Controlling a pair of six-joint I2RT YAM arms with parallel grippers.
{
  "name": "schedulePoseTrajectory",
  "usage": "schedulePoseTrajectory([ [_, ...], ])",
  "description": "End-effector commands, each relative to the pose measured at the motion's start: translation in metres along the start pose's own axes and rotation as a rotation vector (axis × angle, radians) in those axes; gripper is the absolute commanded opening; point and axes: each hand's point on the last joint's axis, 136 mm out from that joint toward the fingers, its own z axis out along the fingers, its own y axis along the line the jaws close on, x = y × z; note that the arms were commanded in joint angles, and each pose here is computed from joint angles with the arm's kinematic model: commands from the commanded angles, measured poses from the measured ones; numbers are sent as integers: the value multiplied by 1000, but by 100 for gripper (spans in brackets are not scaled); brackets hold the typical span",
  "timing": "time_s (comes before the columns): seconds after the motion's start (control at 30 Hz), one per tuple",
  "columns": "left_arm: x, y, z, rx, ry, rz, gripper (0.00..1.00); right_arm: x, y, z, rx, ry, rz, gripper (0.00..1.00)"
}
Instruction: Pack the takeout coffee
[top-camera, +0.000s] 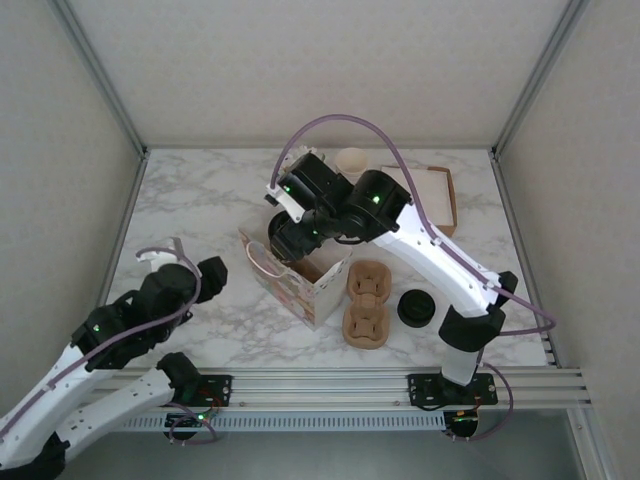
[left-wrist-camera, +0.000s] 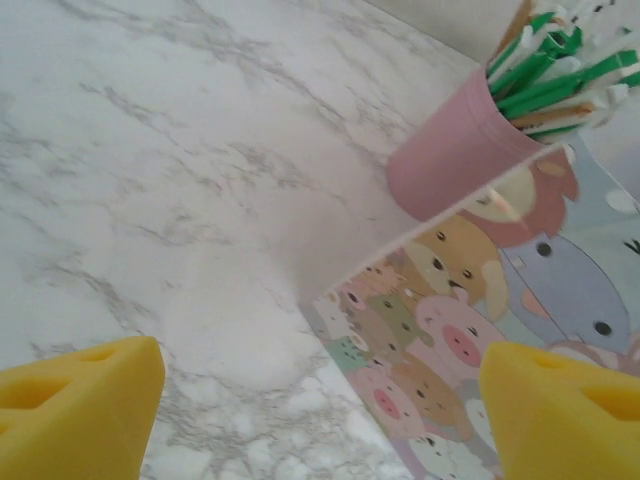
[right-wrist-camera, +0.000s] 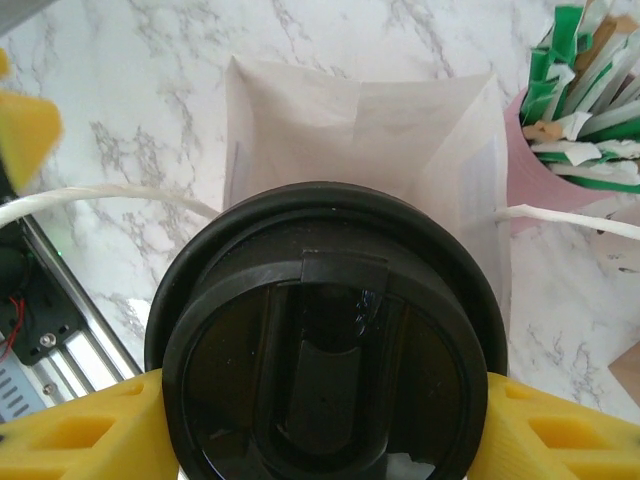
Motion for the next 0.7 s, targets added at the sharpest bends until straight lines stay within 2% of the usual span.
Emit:
schedulePoseTrajectory([
  [0.0,-7,-16,3,52,88,87,82,3,-2,6,-34,37,-17,64],
  [0.13,-37,-37,6,133,95,51,83,8,-5,18,-52,75,-15,63],
  [0.33,-72,-87,13,402,203,5,79,10,-8,34,-62,114,-17,61],
  [0.4,-74,-98,20,467,252,17,76,11,-8,40,-61,126,-23,61],
  [0.57,-64,-109,40,521,375,114,70,15,-11,53,-40,155,-34,61],
  [0.67,-57,-115,47,569,436,154,69,15,-14,61,-27,165,-41,61],
])
